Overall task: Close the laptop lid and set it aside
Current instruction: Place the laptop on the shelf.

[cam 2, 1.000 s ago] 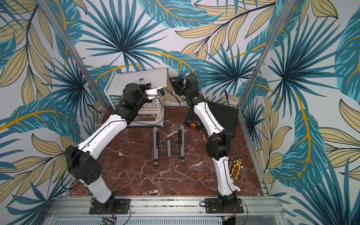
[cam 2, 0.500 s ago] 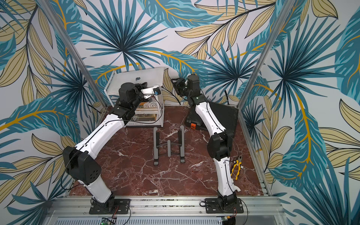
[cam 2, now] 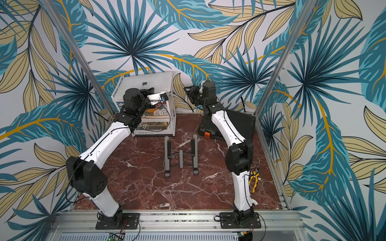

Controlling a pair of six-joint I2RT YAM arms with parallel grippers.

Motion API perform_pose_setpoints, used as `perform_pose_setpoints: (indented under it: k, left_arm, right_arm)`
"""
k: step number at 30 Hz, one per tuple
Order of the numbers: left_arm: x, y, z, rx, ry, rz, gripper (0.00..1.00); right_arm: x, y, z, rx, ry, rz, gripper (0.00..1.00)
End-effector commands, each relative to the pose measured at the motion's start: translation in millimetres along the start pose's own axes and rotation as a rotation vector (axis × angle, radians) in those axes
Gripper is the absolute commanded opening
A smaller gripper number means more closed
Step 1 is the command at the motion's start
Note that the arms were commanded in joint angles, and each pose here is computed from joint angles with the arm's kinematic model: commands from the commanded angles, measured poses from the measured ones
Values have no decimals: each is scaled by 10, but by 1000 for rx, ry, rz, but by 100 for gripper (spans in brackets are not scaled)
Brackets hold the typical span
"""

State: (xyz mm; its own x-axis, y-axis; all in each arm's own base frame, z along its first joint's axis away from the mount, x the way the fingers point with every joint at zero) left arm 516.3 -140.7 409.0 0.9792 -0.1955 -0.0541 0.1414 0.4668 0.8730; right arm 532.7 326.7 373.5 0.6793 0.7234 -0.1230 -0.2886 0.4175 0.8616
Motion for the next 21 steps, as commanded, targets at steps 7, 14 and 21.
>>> perform_pose_setpoints:
  k: [7,14,21]
  left_arm:
    - [-91,271,-554,-93,203,107,15]
    - [-99,242,-599,-106,222,107,27]
    - [-120,187,-496,-115,191,81,73]
  right_arm:
    - [-178,59,56,-48,-14,22,45]
    - [-181,6,39,-45,-7,18,45]
    - [-195,6,41,-44,-9,21,45]
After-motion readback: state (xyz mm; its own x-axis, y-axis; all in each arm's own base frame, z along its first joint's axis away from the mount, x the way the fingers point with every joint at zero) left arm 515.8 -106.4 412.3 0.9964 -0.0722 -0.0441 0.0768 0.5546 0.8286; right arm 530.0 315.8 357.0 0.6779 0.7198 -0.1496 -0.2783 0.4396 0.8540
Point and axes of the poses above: each gripper's point midway between its finger pads, its own x axis out along the fingers, its own y axis along the line the jaws close on, z = x × y, the point moved 2 cm from there along -x, back along the fingers, and after that the axes turned 11 degrees about -x, right-handed, at the moved point
